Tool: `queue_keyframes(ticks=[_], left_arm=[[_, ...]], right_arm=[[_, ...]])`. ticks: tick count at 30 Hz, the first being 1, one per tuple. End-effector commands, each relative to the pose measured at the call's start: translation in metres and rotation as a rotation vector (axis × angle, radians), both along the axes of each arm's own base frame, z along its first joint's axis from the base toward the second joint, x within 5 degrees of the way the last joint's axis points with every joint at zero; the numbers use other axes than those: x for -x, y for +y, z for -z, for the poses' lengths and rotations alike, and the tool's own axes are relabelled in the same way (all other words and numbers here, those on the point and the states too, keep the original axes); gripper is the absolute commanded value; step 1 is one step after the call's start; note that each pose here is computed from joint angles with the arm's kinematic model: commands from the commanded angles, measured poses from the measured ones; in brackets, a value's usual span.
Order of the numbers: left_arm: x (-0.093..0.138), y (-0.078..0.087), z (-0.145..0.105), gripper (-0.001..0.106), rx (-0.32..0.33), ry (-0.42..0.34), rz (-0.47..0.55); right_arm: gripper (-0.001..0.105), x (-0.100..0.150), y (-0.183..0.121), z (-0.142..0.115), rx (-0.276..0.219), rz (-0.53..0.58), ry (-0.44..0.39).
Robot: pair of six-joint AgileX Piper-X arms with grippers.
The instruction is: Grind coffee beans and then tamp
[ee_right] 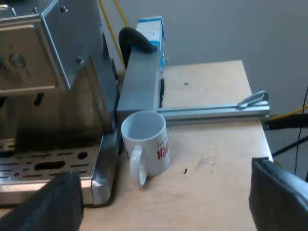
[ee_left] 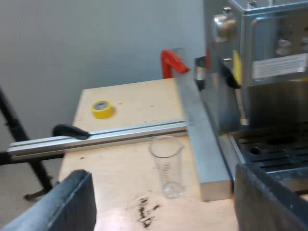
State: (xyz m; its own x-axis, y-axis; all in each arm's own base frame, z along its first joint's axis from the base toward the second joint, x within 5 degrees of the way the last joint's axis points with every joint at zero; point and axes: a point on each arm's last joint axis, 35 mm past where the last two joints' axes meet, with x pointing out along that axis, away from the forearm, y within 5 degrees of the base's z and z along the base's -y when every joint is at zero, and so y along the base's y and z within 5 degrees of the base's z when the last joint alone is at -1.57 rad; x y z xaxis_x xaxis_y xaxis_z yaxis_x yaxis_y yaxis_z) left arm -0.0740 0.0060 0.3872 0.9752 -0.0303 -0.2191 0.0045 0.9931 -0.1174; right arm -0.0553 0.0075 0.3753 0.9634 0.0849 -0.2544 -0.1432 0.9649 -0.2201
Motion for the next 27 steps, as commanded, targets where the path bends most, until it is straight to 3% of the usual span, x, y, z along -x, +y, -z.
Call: queue_keyframes(ticks=[1, 8, 14, 22, 27], left_arm=[[-0.02, 0.004, 0.002, 0.063, -0.023, -0.016, -0.135], [-0.055, 0.001, 0.025, 0.063, -0.021, -0.003, -0.133], [-0.086, -0.001, 0.064, 0.063, -0.03, 0.098, -0.116], [-0.102, -0.006, 0.097, 0.063, -0.013, 0.206, -0.024], [-0.104, -0.007, 0.097, 0.063, -0.006, 0.196, -0.008]], right_arm=[[0.072, -0.023, -0.001, 0.006, 0.001, -0.003, -0.027], [0.072, -0.057, -0.003, 0.04, -0.003, -0.003, 0.042], [0.072, -0.079, -0.004, 0.082, -0.01, -0.003, 0.18], [0.072, -0.09, -0.004, 0.112, -0.016, -0.003, 0.282], [0.072, -0.093, -0.005, 0.123, -0.018, -0.003, 0.317]])
